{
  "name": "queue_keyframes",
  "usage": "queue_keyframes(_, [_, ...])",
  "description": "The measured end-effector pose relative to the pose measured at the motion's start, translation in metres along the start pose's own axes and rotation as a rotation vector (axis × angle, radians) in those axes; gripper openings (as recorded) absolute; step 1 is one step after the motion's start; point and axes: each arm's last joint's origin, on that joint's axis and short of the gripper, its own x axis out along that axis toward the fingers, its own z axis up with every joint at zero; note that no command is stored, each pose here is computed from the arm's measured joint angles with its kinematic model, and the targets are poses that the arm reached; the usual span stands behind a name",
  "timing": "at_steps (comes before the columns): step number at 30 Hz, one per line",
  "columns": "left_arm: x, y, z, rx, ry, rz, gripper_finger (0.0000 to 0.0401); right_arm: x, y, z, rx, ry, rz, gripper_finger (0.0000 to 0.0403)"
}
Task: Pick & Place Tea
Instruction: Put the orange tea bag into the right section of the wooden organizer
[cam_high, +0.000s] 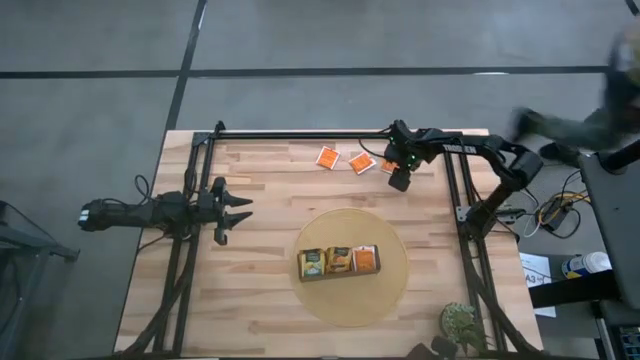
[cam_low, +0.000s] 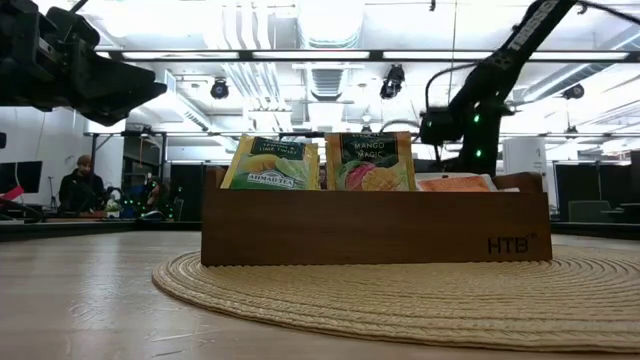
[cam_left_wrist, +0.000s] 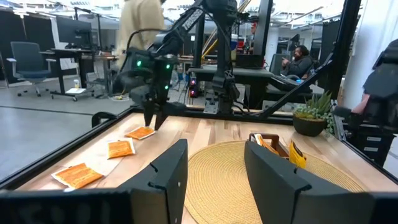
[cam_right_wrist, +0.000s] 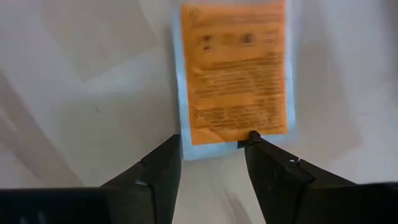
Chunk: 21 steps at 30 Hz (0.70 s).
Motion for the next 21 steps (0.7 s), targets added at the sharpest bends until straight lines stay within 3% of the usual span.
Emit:
queue_keyframes(7, [0.0,0.0,0.0,0.0,0.0,0.0,0.0153,0.027,-0.005,0.005,0.043,0.113,0.048,0.0163])
queue_keyframes(10, [0.0,0.0,0.0,0.0,0.0,0.0,0.0153,0.025,-0.005,0.009,0.047,0.124,0.048,0.0127])
queue_keyframes(15, [0.0,0.0,0.0,0.0,0.0,0.0,0.0153,0.013,-0.006,0.012,0.068,0.123,0.052,0.0026])
queue_keyframes(21, [0.0,0.0,0.0,0.0,0.001,0.0,0.0153,-0.007,0.004,0.012,0.039,0.105,0.021,0.0009])
